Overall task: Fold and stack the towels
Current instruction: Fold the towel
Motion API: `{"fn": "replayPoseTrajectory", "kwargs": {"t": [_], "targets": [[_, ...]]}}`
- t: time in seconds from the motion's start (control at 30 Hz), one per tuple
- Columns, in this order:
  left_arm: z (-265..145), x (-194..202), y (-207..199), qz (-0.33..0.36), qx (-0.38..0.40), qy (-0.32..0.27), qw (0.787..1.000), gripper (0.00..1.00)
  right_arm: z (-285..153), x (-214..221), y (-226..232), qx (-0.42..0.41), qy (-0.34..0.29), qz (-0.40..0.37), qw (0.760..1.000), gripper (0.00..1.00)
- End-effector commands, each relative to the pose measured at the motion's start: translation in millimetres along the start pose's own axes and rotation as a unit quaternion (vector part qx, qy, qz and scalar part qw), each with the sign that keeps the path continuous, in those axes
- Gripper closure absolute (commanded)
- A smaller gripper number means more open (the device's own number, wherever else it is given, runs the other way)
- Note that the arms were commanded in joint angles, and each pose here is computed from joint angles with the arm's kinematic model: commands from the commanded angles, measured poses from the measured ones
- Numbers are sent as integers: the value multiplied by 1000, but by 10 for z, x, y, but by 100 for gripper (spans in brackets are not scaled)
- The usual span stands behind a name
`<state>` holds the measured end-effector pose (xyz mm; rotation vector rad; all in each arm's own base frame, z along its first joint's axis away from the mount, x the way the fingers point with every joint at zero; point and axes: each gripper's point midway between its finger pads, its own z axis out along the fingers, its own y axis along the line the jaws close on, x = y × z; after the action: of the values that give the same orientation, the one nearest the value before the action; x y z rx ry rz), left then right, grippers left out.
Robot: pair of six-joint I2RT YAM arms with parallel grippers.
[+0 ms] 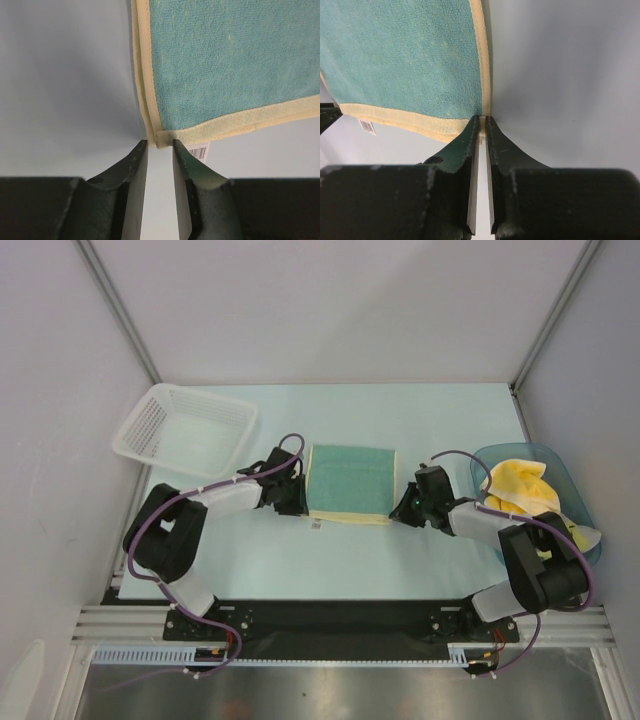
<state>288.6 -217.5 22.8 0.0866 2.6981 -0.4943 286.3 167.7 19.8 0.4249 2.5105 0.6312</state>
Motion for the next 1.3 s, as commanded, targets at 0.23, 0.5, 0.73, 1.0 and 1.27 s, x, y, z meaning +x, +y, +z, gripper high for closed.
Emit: {"fn": "replayPoseTrajectory", "kwargs": {"t": [0.23, 0.5, 0.73, 1.0, 1.27], "targets": [[-125, -165, -127, -11, 16, -31, 999, 67, 27, 45, -31, 6, -3, -8, 1000, 89], [-221, -238, -160, -3, 10, -48, 999, 65, 31, 55, -50, 9, -2, -9, 1000, 89], [-168, -203, -202, 4, 14, -36, 999, 64, 20, 52, -35, 6, -3, -11, 1000, 89], [-12, -117, -149, -2, 12, -27, 1000, 66, -16, 35, -27, 6, -7, -15, 1000, 89], [119, -66, -98, -6, 1, -12, 1000, 71, -23, 26, -17, 5, -10, -19, 1000, 89]]}}
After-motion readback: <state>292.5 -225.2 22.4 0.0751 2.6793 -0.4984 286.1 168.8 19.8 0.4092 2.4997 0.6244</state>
